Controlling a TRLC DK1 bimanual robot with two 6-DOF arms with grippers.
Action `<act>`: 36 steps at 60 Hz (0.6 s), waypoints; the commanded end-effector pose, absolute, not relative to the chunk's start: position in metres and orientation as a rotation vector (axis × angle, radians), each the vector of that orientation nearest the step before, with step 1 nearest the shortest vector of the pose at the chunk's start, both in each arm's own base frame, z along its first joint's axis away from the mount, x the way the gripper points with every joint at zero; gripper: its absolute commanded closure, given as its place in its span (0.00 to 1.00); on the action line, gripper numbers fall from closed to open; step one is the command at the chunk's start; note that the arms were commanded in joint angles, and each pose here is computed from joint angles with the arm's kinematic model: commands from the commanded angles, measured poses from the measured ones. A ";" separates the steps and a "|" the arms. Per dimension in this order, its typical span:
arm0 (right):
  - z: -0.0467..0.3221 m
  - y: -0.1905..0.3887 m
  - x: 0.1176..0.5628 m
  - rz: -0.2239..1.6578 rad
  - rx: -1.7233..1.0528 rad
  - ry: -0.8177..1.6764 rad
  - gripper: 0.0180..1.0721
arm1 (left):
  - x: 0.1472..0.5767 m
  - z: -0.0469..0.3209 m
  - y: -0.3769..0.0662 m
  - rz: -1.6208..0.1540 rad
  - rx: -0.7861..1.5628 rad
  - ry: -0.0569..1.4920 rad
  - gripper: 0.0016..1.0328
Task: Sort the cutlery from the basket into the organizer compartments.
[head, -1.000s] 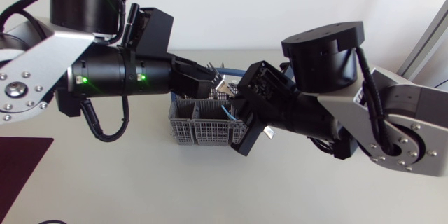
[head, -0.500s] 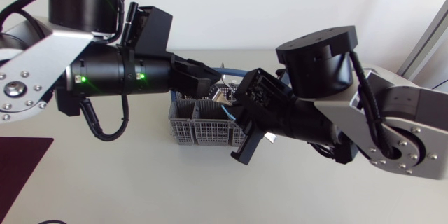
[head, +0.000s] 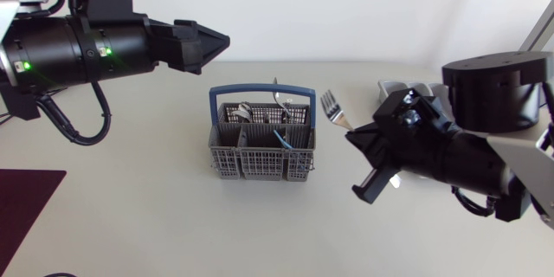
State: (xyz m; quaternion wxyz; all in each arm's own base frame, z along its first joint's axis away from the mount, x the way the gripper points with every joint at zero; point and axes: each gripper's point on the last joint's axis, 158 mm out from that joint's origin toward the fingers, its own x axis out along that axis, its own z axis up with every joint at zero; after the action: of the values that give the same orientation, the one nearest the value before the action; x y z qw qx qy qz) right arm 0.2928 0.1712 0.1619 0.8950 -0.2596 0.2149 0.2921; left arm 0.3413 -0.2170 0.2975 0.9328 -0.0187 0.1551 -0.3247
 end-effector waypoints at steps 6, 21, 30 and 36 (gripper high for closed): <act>0.144 0.095 0.326 0.424 -0.443 0.544 0.94 | 0.341 0.246 -0.223 -0.698 0.096 0.390 0.32; 0.122 -0.018 0.395 0.222 -0.303 0.646 0.94 | 0.333 0.204 -0.242 -0.774 0.244 0.420 0.33; 0.113 -0.074 0.437 0.139 -0.249 0.678 0.94 | 0.331 0.185 -0.250 -0.809 0.313 0.434 0.33; 0.108 -0.109 0.463 0.090 -0.223 0.691 0.94 | 0.330 0.175 -0.255 -0.833 0.363 0.439 0.33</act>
State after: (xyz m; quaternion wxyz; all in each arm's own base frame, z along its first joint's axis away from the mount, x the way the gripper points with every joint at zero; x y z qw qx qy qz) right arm 0.4408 -0.0853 0.1074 0.9308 -0.1099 0.3439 0.0579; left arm 0.3330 -0.2501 0.1921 0.8871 0.1462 0.2057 -0.3864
